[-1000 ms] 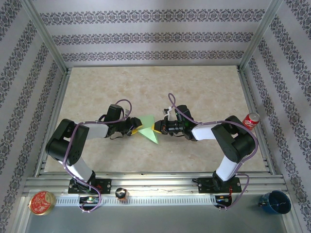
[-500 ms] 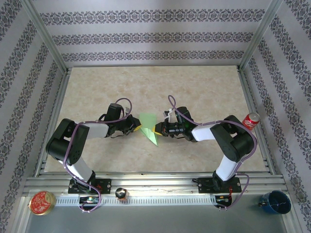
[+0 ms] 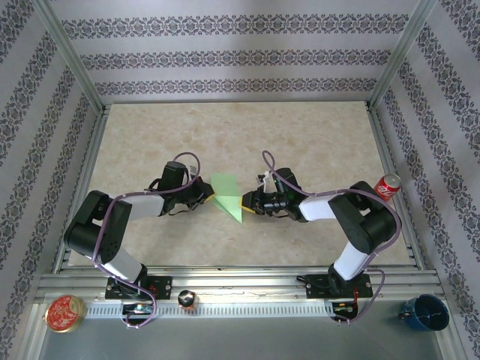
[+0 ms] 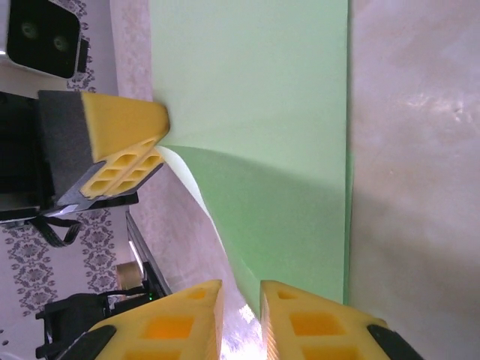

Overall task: Fold a paper plane with a square sheet of paper (pick it up from the middle)
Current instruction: Fourth fold the wing at the center of the table.

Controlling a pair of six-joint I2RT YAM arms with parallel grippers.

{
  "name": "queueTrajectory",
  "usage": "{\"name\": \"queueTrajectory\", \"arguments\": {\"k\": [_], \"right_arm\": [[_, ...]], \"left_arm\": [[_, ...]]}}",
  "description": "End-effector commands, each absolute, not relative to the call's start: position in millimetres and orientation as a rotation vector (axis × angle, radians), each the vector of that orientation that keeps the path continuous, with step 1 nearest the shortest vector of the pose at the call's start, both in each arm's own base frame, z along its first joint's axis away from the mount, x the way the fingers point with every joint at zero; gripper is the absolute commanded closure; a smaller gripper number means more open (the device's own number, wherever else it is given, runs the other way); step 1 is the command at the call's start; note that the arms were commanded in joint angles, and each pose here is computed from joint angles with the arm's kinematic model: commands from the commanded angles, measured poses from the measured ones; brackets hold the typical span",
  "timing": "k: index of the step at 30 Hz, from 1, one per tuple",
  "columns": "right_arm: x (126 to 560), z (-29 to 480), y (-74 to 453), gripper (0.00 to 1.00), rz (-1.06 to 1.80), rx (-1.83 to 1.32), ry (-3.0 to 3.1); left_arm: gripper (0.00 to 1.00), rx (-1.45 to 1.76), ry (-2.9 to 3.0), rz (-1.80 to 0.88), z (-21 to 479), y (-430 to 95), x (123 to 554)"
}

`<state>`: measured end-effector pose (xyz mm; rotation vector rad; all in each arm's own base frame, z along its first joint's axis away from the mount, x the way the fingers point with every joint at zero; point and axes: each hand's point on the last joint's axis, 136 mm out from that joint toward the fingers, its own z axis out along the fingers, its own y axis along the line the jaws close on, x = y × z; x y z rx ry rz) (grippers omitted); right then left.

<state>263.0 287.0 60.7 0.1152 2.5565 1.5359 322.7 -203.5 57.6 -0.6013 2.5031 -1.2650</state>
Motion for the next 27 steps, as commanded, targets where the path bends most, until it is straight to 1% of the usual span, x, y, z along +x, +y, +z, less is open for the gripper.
{"name": "queueTrajectory", "arguments": {"k": [1, 5, 7, 8, 11, 15, 18, 21, 23, 24, 25, 27], "right_arm": [[265, 64, 275, 0.76, 1.457, 0.101, 2.538], [267, 63, 261, 0.70, 1.337, 0.113, 2.554], [266, 63, 252, 0.66, 1.234, 0.097, 2.570], [266, 63, 248, 0.66, 1.175, 0.089, 2.580], [268, 74, 240, 0.66, 0.970, -0.033, 2.526], [269, 97, 235, 0.64, 0.596, -0.275, 2.320], [267, 109, 230, 0.63, 0.429, -0.360, 2.193], [264, 110, 226, 0.62, 0.449, -0.324, 2.166], [262, 109, 230, 0.58, 0.583, -0.244, 2.156], [261, 103, 226, 0.67, 0.642, -0.142, 2.186], [262, 99, 222, 0.68, 0.690, -0.079, 2.214], [261, 96, 230, 0.68, 0.811, -0.122, 2.240]], "left_arm": [[1.00, -0.611, 2.432, -1.282, 70, -204, 329], [1.00, -0.620, 2.422, -1.254, 71, -201, 327], [1.00, -0.645, 2.406, -1.239, 73, -198, 325], [1.00, -0.651, 2.393, -1.231, 75, -197, 324], [1.00, -0.657, 2.389, -1.201, 77, -193, 321], [1.00, -0.677, 2.387, -1.179, 78, -189, 319], [1.00, -0.695, 2.387, -1.171, 77, -189, 316], [1.00, -0.712, 2.378, -1.178, 79, -191, 312], [1.00, -0.707, 2.373, -1.169, 80, -193, 310], [1.00, -0.704, 2.373, -1.163, 81, -193, 310], [1.00, -0.700, 2.376, -1.161, 80, -193, 309], [1.00, -0.700, 2.379, -1.159, 79, -193, 308]]}}
